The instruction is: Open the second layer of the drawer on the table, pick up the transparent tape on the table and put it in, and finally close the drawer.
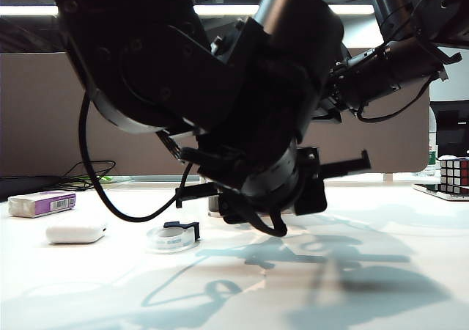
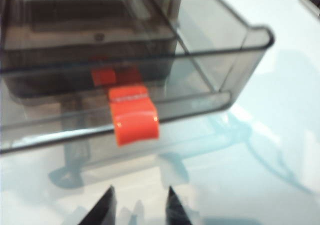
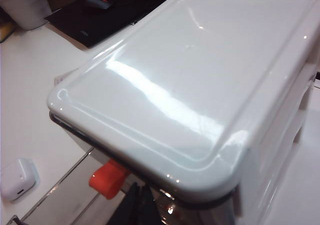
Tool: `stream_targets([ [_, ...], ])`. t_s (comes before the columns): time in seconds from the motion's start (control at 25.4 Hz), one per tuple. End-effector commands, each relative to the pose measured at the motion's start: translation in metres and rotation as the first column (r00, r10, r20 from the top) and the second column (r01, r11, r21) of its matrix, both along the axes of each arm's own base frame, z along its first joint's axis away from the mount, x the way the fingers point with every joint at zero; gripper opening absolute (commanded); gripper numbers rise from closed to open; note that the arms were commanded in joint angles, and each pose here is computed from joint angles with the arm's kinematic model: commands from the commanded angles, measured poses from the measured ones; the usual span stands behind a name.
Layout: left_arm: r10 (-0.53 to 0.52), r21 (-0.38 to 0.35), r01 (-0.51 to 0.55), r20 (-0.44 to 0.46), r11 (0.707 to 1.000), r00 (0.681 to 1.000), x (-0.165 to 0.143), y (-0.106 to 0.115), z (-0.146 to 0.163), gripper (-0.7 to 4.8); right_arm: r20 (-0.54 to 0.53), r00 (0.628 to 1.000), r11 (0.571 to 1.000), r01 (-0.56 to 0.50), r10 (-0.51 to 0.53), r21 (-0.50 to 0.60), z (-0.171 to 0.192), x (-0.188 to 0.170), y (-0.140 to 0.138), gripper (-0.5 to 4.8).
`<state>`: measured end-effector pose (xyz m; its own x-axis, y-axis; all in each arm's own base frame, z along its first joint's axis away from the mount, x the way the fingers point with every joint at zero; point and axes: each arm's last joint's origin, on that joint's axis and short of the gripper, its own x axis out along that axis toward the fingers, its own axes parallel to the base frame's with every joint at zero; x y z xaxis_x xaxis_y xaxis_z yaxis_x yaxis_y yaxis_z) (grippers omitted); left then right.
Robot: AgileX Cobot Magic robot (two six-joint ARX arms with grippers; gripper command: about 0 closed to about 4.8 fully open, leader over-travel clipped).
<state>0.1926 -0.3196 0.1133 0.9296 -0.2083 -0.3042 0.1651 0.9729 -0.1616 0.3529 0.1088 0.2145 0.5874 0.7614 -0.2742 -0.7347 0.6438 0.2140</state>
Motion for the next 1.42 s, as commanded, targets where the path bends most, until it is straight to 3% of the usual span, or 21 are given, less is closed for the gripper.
stream_targets([
  [0.04,-0.001,-0.008,0.001,0.009,1.000,1.000,0.000,0.000,0.006,1.30,0.024,1.000,1.000,0.000,0.000,0.006,0.004,0.001,0.001,-0.05],
  [0.24,-0.010,0.043,0.010,-0.019,0.999,1.000,-0.005,0.004,0.018,1.30,0.010,1.000,1.000,-0.001,0.001,0.003,0.003,0.000,0.001,-0.05],
  [0.32,-0.001,0.098,0.004,-0.032,0.995,0.999,-0.015,0.008,0.030,1.30,0.000,1.000,1.000,-0.023,0.023,0.008,0.003,0.000,0.001,-0.05],
  [0.39,-0.003,0.149,0.010,-0.047,0.989,0.999,-0.027,0.022,0.044,1.28,-0.015,1.000,1.000,-0.025,0.025,0.006,0.002,-0.001,0.001,-0.05],
  [0.71,-0.035,0.176,0.044,-0.054,0.984,0.998,-0.064,0.097,0.080,1.15,-0.050,0.997,0.999,-0.051,0.051,0.016,0.000,-0.002,0.001,-0.05],
  [0.79,-0.089,0.226,0.095,-0.034,0.970,0.995,-0.072,0.112,0.091,1.15,-0.051,0.997,0.999,-0.051,0.052,0.017,0.000,-0.003,0.001,-0.05],
  [0.83,-0.159,0.307,0.158,-0.020,0.939,0.987,-0.078,0.125,0.100,1.15,-0.053,0.997,0.998,-0.062,0.063,0.023,0.000,-0.003,0.001,-0.05],
  [0.95,-0.254,0.386,0.254,-0.053,0.887,0.966,-0.080,0.136,0.107,1.14,-0.062,0.996,0.998,-0.061,0.062,0.027,0.000,-0.003,0.001,-0.05],
  [1.06,-0.359,0.328,0.397,-0.171,0.858,0.917,-0.069,0.148,0.105,0.84,-0.070,0.995,0.997,-0.070,0.072,0.030,0.000,-0.004,0.001,-0.05],
  [1.22,-0.430,0.220,0.493,-0.280,0.841,0.858,-0.041,0.169,0.098,0.88,-0.090,0.992,0.995,-0.088,0.091,0.034,-0.001,-0.005,0.001,-0.05],
  [1.3,-0.437,0.164,0.498,-0.303,0.852,0.847,-0.028,0.180,0.096,1.22,-0.104,0.990,0.995,-0.093,0.097,0.035,-0.002,-0.006,0.001,-0.05],
  [1.38,-0.433,0.073,0.480,-0.333,0.874,0.838,-0.010,0.201,0.093,2.27,-0.111,0.989,0.995,-0.097,0.100,0.034,-0.003,-0.006,0.002,-0.05],
  [1.42,-0.434,0.058,0.478,-0.337,0.876,0.836,-0.008,0.204,0.092,2.48,-0.110,0.989,0.995,-0.098,0.101,0.035,-0.003,-0.006,0.002,-0.05],
])
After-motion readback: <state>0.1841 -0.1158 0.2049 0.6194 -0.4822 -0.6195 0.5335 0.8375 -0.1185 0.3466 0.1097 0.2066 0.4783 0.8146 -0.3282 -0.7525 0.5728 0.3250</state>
